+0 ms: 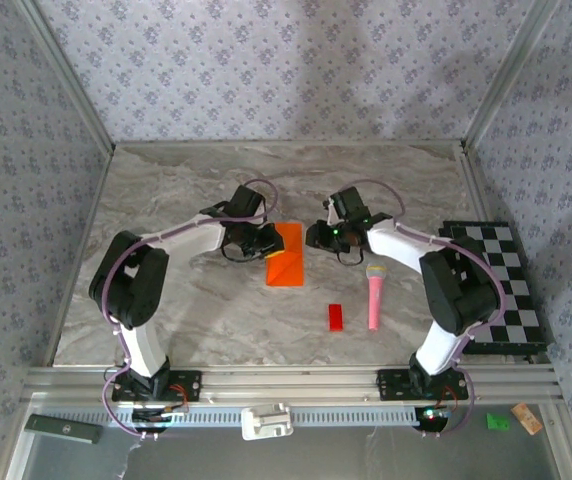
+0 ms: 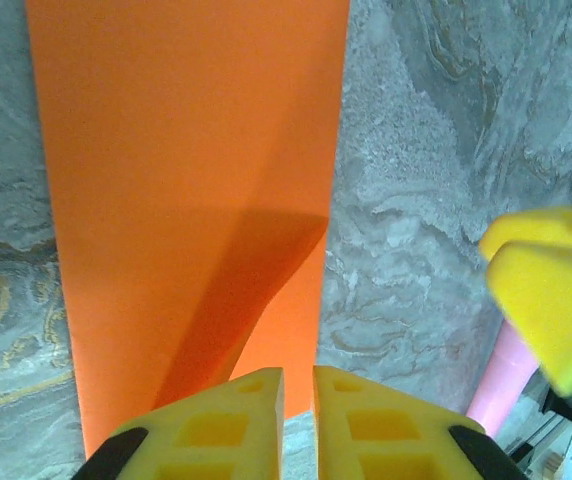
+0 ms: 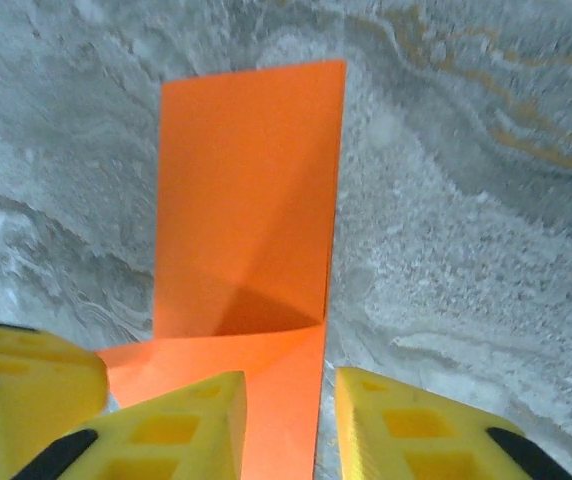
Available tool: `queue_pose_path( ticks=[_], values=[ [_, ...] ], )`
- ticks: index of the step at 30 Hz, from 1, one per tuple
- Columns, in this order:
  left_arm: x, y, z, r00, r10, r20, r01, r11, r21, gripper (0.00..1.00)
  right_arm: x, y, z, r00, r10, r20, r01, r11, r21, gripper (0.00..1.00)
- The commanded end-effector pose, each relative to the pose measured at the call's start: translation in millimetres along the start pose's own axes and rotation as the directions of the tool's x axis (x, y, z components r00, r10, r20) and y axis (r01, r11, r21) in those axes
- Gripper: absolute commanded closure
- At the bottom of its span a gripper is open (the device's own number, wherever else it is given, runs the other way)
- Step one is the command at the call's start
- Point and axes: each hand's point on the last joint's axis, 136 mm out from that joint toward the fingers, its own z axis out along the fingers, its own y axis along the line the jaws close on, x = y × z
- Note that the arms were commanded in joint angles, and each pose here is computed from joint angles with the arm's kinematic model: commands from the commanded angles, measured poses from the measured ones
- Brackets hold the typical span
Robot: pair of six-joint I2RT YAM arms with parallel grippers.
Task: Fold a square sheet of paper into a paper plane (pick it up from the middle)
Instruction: Pick up the paper from the center of the table.
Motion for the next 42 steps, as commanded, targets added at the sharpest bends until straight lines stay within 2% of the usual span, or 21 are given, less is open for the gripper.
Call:
queue_pose_path(
  ticks=[1,9,19,25,31,42],
  values=[
    [-11,4,7,0.999,-0.032,0.031,0.031,0.999,0.010,0.85,4,5,3,0.997,0.071,0.016,-0.071,0.997,-0.001,0.68],
    [-12,35,19,0.996,-0.057,0.069,0.061,0.996,-0.066,0.90,15,9,17,0.988,0.151,-0.003,-0.151,0.988,0.003,0.66],
    [-9,55,32,0.995,-0.068,0.078,0.075,0.993,-0.096,0.93,30,15,37,0.972,0.230,-0.050,-0.229,0.973,0.018,0.67],
    [-1,81,35,0.990,-0.121,0.076,0.133,0.974,-0.183,0.95,40,14,50,0.955,0.291,-0.065,-0.289,0.957,0.037,0.64],
    [5,86,41,0.987,-0.153,0.056,0.160,0.970,-0.183,0.95,38,19,55,0.948,0.311,-0.068,-0.311,0.950,0.019,0.64],
    [6,87,42,0.986,-0.161,0.049,0.168,0.968,-0.184,0.96,35,21,63,0.940,0.332,-0.078,-0.332,0.943,0.018,0.70]
  ],
)
